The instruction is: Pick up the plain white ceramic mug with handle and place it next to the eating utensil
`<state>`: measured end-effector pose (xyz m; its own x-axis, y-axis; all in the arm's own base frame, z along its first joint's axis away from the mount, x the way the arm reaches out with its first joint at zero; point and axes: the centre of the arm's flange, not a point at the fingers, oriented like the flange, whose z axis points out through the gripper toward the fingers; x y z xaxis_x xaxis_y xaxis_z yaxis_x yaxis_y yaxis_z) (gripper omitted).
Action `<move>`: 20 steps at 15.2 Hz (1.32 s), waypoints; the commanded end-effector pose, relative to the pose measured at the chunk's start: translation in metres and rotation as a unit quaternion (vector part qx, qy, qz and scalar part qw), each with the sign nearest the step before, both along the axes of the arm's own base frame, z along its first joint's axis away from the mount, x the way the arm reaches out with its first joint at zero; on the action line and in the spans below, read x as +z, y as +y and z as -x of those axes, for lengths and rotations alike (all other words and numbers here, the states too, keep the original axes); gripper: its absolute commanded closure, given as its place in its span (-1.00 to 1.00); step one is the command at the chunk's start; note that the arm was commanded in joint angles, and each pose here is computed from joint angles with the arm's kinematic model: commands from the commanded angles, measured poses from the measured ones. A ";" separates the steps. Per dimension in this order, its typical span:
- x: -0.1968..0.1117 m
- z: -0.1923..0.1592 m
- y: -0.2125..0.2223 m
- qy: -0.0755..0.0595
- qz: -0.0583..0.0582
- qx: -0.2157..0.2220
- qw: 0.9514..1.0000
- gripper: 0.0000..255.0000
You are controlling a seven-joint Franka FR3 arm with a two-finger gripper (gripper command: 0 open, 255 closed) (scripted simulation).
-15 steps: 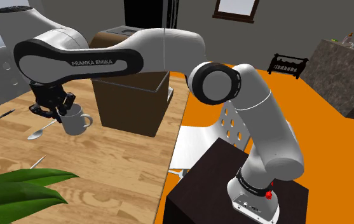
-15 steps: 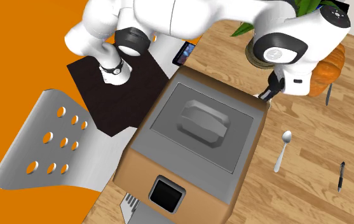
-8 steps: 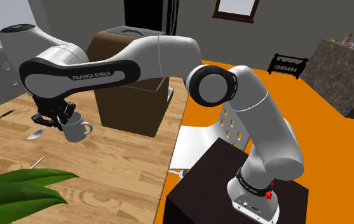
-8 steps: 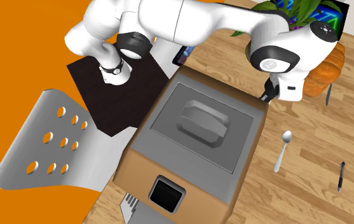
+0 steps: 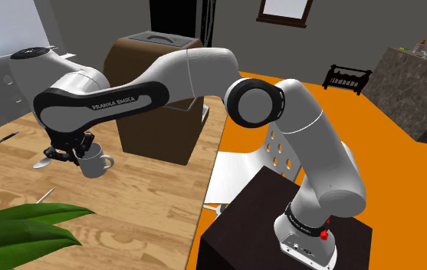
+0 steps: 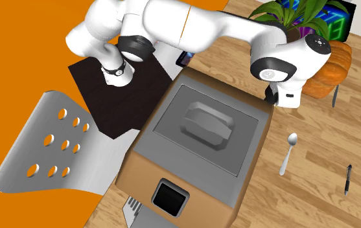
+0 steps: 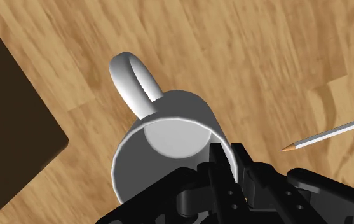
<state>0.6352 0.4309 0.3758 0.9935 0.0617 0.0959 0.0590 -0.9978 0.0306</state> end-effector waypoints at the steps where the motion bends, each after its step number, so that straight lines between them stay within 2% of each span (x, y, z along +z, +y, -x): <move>1: -0.001 0.000 0.000 0.000 0.000 0.000 1.000 1.00; 5: -0.001 0.000 0.000 0.000 0.000 0.000 1.000 1.00; 6: -0.001 0.000 0.000 0.000 0.000 0.000 1.000 -1.00; 11: -0.001 0.000 0.000 0.000 0.000 0.000 1.000 -1.00; 15: 0.049 0.005 0.001 0.000 0.000 0.000 1.000 -1.00; 20: 0.049 0.005 0.001 0.000 0.000 0.000 1.000 -1.00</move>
